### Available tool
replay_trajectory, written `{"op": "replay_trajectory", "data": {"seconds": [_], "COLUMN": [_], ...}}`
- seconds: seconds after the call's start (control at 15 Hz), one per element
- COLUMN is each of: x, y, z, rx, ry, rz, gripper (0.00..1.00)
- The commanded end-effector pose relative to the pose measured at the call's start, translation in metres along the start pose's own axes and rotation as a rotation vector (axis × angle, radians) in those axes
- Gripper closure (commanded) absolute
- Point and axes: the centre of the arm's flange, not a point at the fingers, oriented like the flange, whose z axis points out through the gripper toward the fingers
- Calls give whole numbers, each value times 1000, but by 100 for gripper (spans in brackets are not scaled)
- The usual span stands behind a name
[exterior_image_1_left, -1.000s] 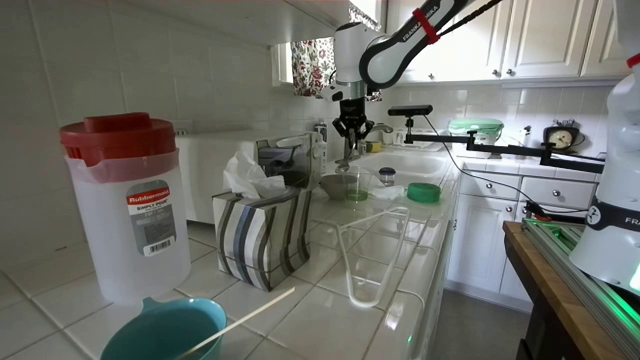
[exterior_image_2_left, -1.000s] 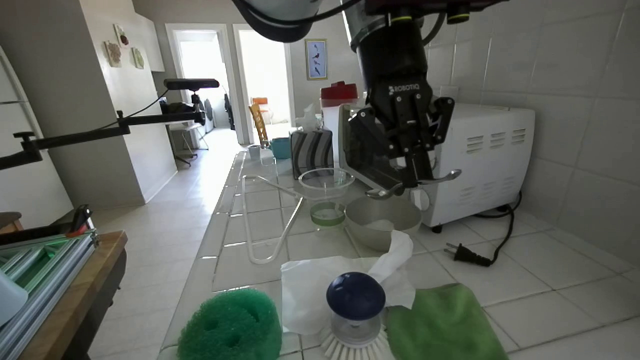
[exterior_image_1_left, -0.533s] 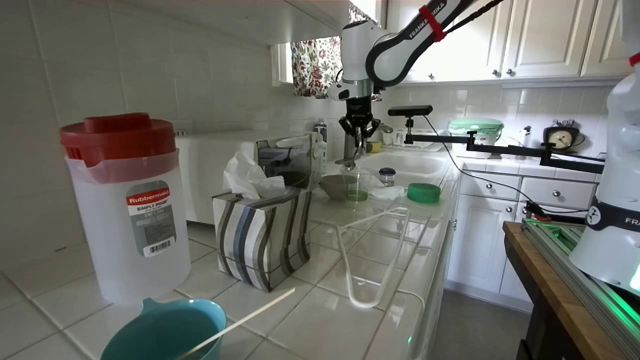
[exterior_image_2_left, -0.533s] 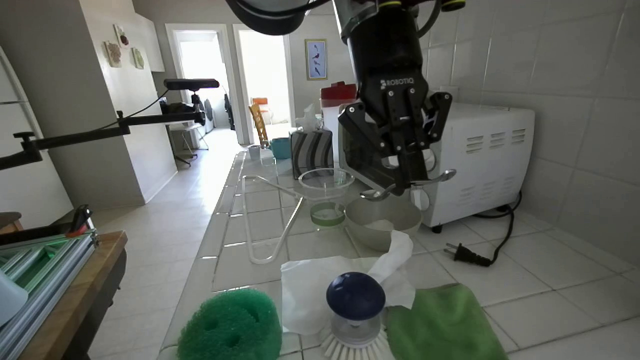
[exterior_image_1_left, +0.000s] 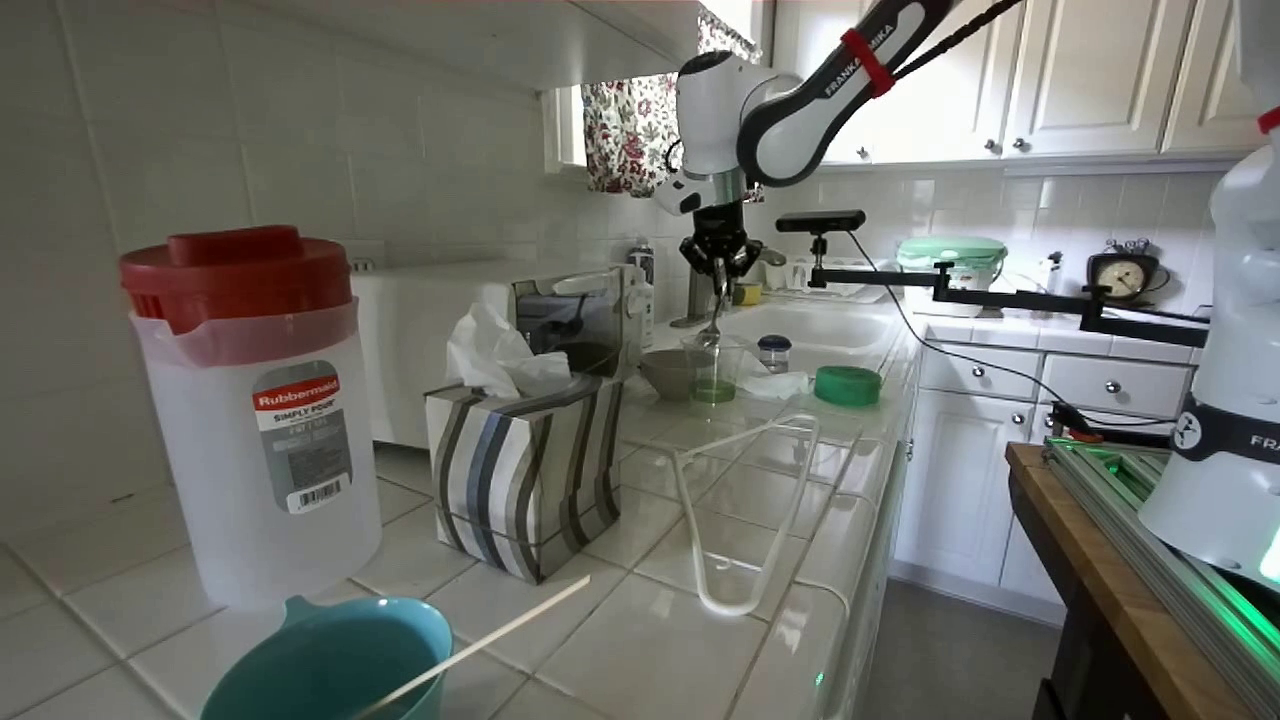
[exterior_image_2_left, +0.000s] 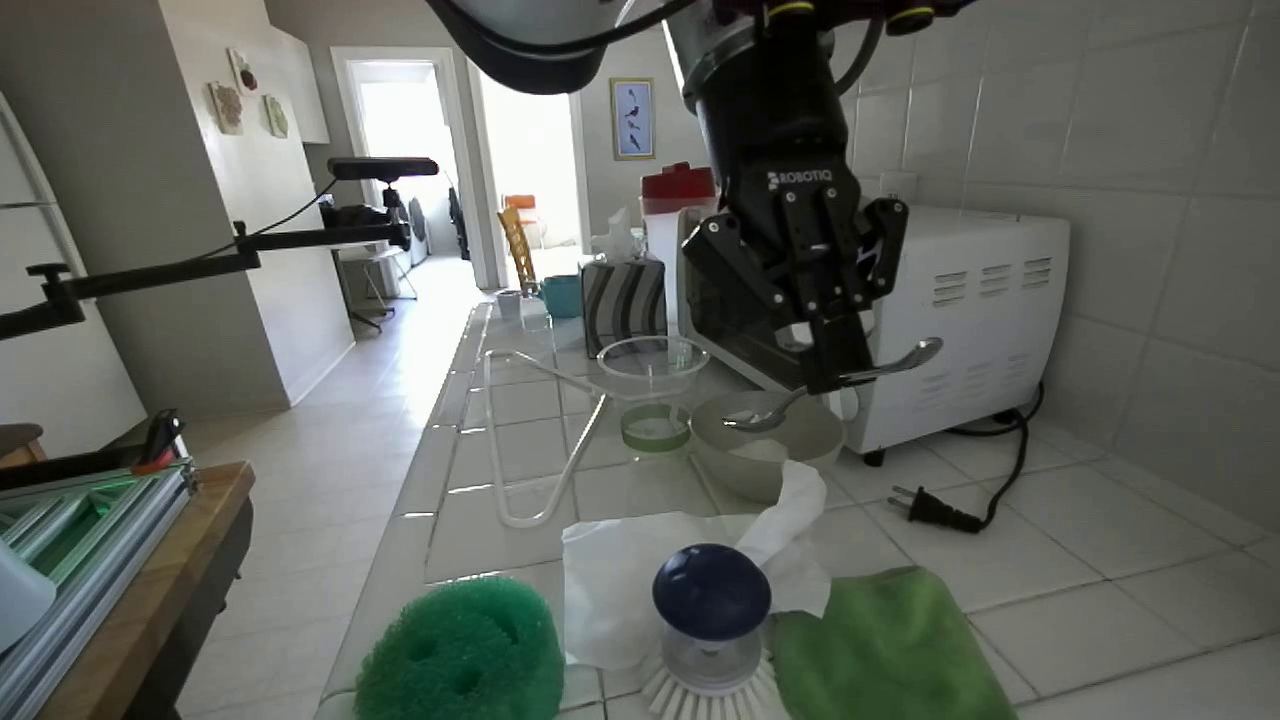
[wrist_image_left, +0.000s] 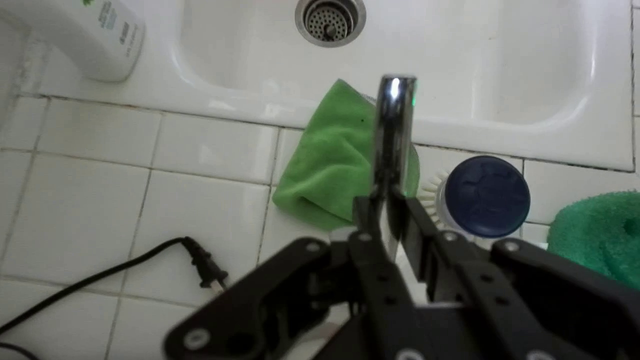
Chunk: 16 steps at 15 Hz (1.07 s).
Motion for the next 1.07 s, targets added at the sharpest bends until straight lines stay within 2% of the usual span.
{"op": "replay_trajectory", "data": {"seconds": [0.0,1.0], "x": [8,55], "y": [9,32], "z": [3,-17], "rx": [-21,-123], "ry": [-86,-273], "rz": [-19,-117], "gripper": [95,95]}}
